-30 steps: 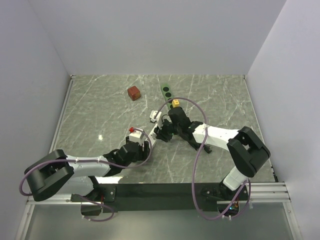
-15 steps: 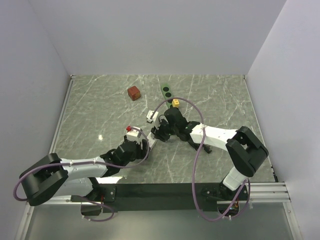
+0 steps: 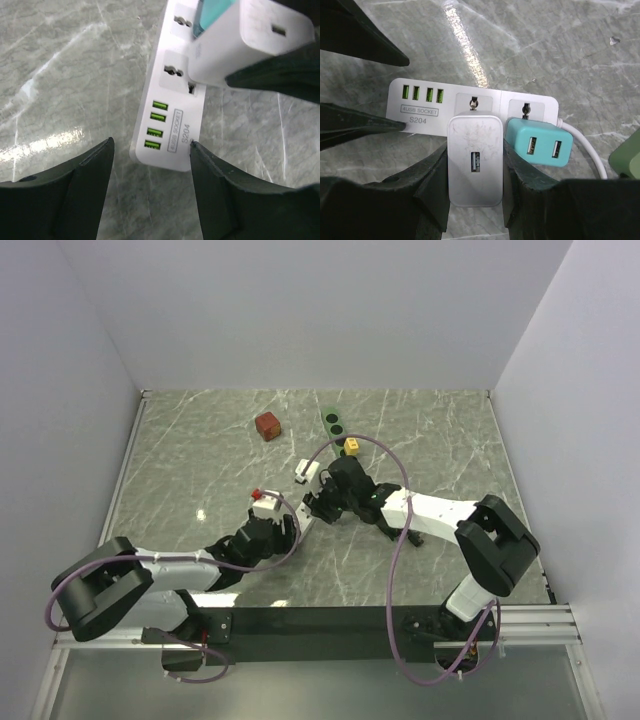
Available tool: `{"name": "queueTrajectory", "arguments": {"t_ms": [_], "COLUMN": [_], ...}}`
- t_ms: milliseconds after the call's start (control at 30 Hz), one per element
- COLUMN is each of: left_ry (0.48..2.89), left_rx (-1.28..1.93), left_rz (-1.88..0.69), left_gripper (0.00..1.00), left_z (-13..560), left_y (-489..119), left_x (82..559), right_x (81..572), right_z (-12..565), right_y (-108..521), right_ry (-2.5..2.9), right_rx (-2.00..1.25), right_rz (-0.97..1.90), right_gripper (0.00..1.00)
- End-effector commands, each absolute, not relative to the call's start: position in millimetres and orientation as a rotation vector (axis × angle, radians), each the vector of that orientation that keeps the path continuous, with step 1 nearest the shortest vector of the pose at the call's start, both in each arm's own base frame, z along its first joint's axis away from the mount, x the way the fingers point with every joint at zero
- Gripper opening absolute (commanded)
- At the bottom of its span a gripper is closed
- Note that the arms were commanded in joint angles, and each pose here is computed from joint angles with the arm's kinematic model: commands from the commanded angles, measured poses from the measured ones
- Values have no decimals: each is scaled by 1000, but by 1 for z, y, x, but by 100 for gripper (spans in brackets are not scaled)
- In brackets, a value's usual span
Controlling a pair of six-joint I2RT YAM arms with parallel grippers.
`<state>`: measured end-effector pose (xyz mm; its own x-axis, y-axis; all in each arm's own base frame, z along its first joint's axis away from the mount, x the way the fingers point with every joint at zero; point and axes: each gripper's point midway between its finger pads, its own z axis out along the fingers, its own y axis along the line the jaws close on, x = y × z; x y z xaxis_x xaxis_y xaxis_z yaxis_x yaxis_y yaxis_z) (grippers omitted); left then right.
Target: Insert the plug
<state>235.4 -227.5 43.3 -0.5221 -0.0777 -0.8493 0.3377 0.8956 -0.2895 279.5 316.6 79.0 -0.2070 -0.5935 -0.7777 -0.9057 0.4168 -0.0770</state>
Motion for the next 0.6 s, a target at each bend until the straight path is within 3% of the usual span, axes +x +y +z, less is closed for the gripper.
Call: {"name": "queueTrajectory", "arguments": {"t_ms": [0,567], "left_ry": [2028,2056], "left_rx": [114,114], "left_rz": [-531,-529], "left_gripper": [67,63], "left_z": [52,43], "left_y": [-229,-229], "left_x": [249,252], "right_x": [276,263], "right_z": [91,80], "right_y": [316,322], "right_ry": [1895,1936], "right_rx": [-1253,-1296], "right_rz": [529,559], "right_gripper": [0,0]}}
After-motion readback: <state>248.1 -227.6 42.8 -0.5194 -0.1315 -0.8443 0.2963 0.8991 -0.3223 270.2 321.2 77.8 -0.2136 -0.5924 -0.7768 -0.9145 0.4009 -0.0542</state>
